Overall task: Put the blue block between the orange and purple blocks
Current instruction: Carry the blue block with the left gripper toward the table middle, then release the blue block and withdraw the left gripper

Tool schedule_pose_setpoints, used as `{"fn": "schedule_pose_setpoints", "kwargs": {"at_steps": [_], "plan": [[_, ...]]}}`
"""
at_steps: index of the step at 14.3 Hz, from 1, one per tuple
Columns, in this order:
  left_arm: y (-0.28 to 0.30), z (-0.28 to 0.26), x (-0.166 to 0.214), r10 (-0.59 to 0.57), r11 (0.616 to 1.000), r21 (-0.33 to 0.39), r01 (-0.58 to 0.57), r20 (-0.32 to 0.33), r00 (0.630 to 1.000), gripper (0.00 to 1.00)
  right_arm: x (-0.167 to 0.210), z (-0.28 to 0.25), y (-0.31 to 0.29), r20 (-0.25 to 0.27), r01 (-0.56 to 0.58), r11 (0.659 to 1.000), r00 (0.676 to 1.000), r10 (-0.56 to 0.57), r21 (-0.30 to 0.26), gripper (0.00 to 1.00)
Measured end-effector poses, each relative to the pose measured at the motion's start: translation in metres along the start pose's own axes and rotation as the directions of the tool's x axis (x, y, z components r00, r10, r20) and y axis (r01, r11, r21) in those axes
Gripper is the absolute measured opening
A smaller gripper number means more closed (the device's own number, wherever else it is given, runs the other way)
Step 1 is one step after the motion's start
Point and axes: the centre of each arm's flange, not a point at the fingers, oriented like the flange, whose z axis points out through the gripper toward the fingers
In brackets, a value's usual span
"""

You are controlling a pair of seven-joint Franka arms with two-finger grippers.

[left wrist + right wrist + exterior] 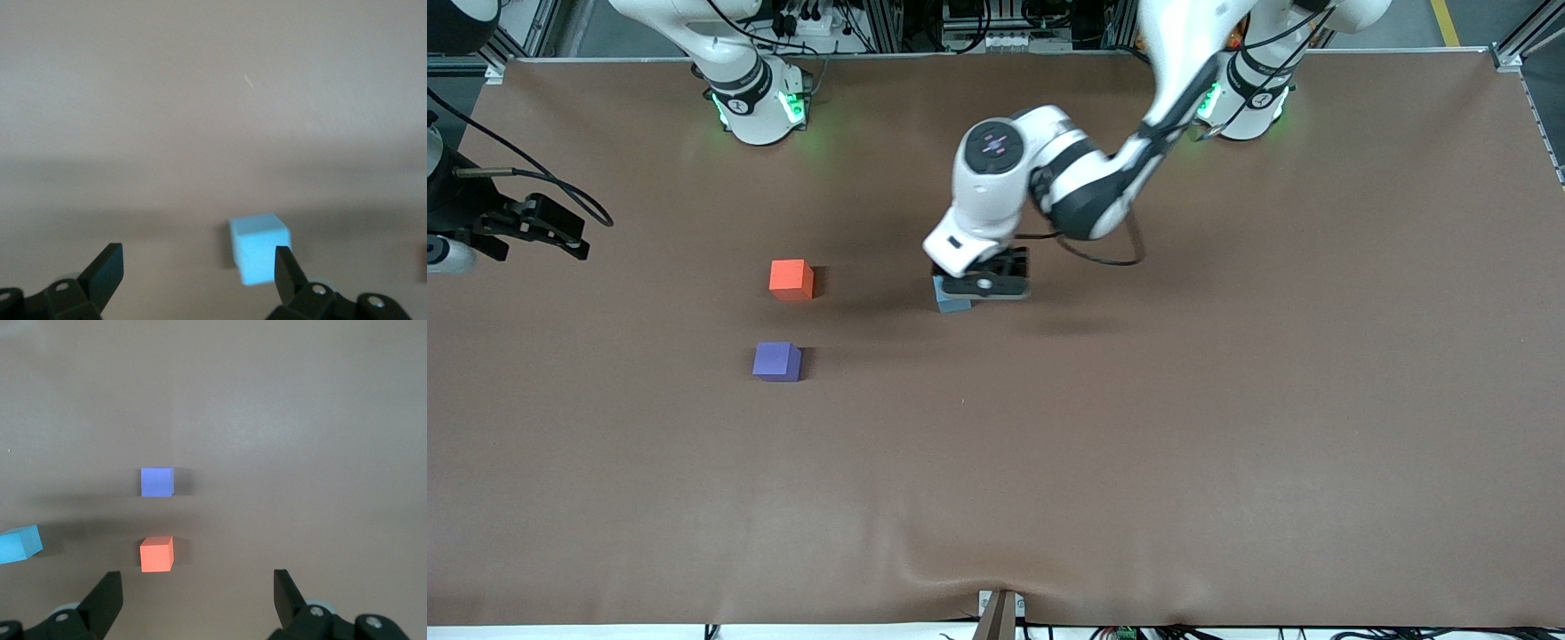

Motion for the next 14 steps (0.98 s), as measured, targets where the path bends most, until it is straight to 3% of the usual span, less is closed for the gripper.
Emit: {"fn": "schedule_pose_setpoints", "kwargs": {"at_steps": [5,9,11,14], "plan": [[-0.154,-0.082,0.1,-0.035,0.992,0.125,0.031,0.025,0.999,1.0,0.0,0.0,0.0,0.0,0.001,1.0,1.0,-0.001,0.0,1.0],[-0.31,-0.153,0.153,0.09,0.983,0.158,-0.098,0.062,0.994,1.0,0.017,0.034,-0.006,0.048,0.013,1.0,0.999,-0.013,0.002,1.0],[-0.379,-0.195,0.159,0.105,0.986,0.122,-0.111,0.055,0.993,1.0,0.043,0.077,-0.021,0.068,0.035,0.999,0.997,-0.036,0.008,1.0],[-0.396,-0.238,0.134,0.117,0.987,0.103,-0.124,0.073,0.991,1.0,0.072,0.127,-0.068,0.046,0.071,0.996,0.996,-0.073,0.048,1.0]]}}
